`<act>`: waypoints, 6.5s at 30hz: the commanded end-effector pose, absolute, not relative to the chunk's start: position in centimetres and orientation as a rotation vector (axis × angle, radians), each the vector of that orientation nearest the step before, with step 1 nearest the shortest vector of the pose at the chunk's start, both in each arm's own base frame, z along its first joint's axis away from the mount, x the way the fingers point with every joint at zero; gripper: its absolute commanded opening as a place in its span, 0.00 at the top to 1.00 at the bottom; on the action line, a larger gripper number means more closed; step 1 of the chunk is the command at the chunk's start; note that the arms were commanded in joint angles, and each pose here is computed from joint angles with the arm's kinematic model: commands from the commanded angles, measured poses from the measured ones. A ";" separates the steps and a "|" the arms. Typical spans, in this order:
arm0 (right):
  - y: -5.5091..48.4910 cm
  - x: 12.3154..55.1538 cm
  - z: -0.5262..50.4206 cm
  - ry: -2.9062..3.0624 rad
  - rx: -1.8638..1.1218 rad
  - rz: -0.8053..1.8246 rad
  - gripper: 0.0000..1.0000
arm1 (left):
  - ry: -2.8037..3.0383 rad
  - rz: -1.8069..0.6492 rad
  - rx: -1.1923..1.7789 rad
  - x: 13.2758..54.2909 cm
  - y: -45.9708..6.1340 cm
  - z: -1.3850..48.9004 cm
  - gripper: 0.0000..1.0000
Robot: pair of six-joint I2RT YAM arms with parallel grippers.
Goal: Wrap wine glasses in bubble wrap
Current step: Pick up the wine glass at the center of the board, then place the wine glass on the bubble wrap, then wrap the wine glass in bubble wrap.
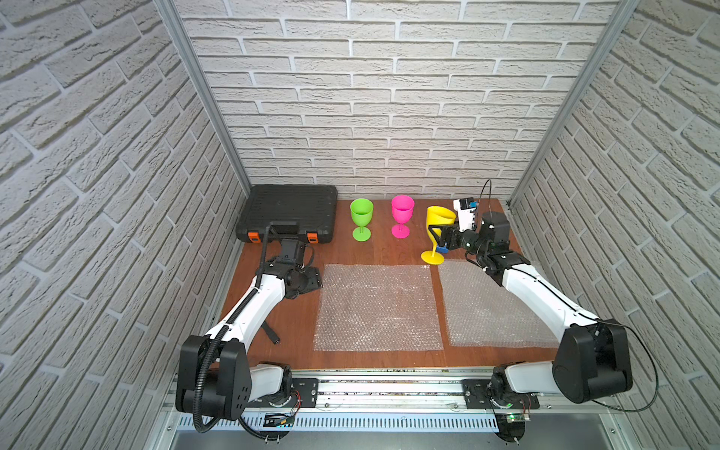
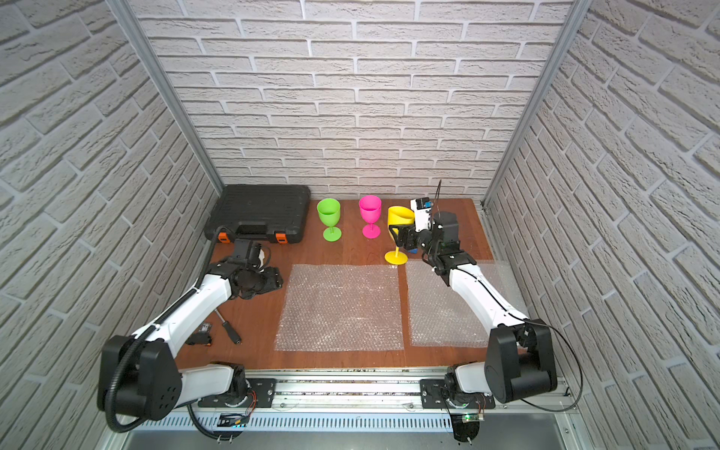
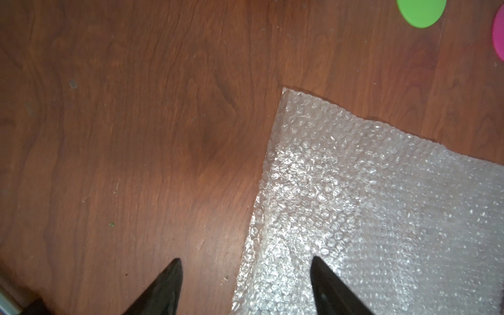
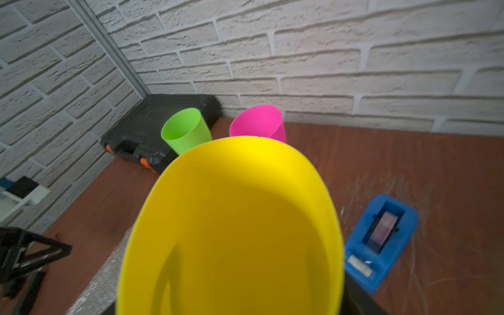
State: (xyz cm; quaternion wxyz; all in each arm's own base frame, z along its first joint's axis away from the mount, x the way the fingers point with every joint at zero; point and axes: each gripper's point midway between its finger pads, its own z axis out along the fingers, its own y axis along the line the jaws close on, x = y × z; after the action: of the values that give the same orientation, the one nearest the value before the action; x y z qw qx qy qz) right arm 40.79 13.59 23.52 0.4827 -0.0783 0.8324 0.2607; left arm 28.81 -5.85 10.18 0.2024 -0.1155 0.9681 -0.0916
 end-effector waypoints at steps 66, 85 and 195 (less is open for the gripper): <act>35.7 30.4 13.1 2.837 0.166 0.824 0.02 | 2.928 -0.362 -0.377 24.1 -9.3 1.7 0.59; 32.7 28.6 7.8 2.929 0.177 0.780 0.21 | 2.971 -0.146 -0.280 23.9 -7.9 1.6 0.57; 31.1 31.9 8.2 2.605 0.328 1.308 0.79 | 2.758 -0.921 0.242 25.5 -29.3 10.4 1.00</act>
State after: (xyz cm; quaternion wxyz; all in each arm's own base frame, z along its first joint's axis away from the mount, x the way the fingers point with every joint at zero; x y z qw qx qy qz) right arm 31.73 30.86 7.90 0.0942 0.1166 0.8893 0.4320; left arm 25.65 -28.80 9.37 0.1021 0.0769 0.9468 -0.2953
